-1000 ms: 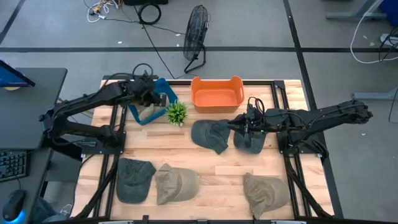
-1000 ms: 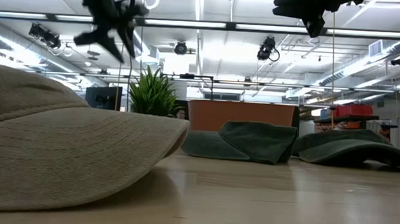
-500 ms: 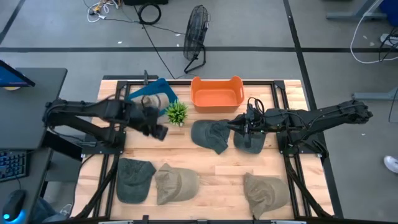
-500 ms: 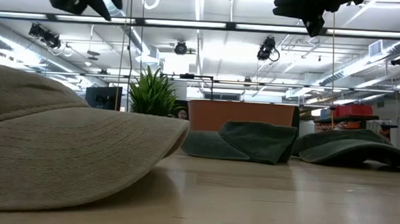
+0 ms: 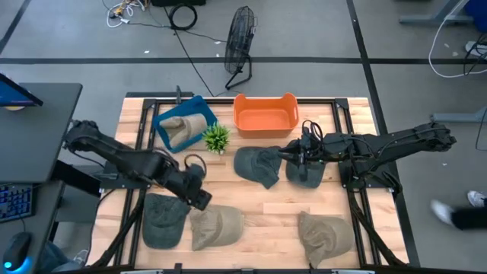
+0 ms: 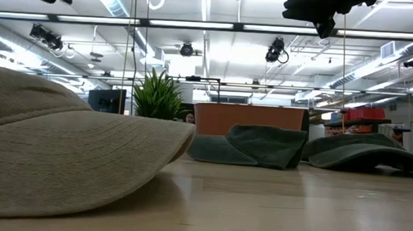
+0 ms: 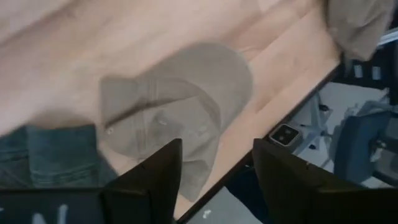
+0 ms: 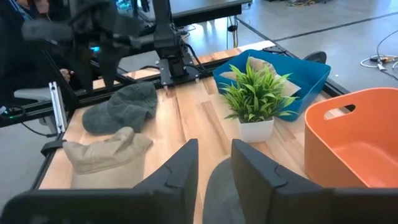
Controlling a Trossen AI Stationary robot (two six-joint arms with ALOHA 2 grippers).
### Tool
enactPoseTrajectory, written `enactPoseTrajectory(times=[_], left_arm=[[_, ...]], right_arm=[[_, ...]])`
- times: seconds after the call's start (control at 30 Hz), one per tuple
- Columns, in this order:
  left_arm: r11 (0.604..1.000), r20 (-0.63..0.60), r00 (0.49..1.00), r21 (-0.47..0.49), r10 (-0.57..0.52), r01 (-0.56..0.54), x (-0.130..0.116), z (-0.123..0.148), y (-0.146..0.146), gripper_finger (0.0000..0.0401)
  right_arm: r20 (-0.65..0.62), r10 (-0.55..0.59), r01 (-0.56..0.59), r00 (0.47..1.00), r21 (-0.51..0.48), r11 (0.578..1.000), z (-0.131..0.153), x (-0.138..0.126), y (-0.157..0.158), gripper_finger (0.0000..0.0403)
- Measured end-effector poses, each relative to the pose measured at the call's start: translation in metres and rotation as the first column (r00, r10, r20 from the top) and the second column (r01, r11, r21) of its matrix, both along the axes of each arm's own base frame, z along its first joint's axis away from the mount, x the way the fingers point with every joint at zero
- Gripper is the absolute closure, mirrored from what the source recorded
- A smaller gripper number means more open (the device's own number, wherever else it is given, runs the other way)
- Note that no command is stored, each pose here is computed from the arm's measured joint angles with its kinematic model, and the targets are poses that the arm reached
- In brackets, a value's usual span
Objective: Pick & Place hat
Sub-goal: Put the left brown cap into the blue bin
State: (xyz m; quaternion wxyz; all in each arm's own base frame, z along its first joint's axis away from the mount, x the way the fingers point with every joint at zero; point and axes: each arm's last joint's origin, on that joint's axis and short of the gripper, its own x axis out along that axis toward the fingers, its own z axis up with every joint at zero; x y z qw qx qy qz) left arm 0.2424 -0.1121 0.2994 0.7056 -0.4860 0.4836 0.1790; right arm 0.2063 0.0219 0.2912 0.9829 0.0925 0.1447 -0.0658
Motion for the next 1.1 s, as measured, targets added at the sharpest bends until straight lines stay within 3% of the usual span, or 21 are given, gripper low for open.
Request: enactPoseTrajectory(times=[0.27, 0.43, 0.57, 0.87, 1.1], left_arm=[[0.994, -0.166, 0.981, -0.021, 0.1, -0.105, 0.023, -0.045, -0.032, 0.0173], [0.986, -0.174, 0.975, -0.076, 0.136, -0.151, 0.034, -0.064, -0.054, 0.0178], [0.977, -0.185, 0.969, -0.103, 0.165, -0.186, 0.041, -0.079, -0.068, 0.0178], [0.962, -0.302, 0.921, -0.037, 0.247, -0.27, 0.042, -0.112, -0.079, 0.0178], [0.971, -0.26, 0.938, -0.008, 0.228, -0.238, 0.051, -0.126, -0.082, 0.02]], right_arm=[[-0.015, 0.015, -0.015, 1.0, 0.007, 1.0, -0.001, 0.0, 0.0, 0.0237], [-0.042, 0.015, -0.014, 0.999, 0.004, 1.0, -0.004, -0.001, 0.0, 0.0213], [-0.06, 0.015, -0.015, 0.998, 0.002, 1.0, -0.006, -0.002, 0.0, 0.0209], [-0.066, 0.016, -0.016, 0.998, 0.001, 1.0, -0.006, -0.002, 0.0, 0.021], [-0.078, 0.016, -0.016, 0.997, 0.0, 1.0, -0.007, -0.003, 0.0, 0.0211]])
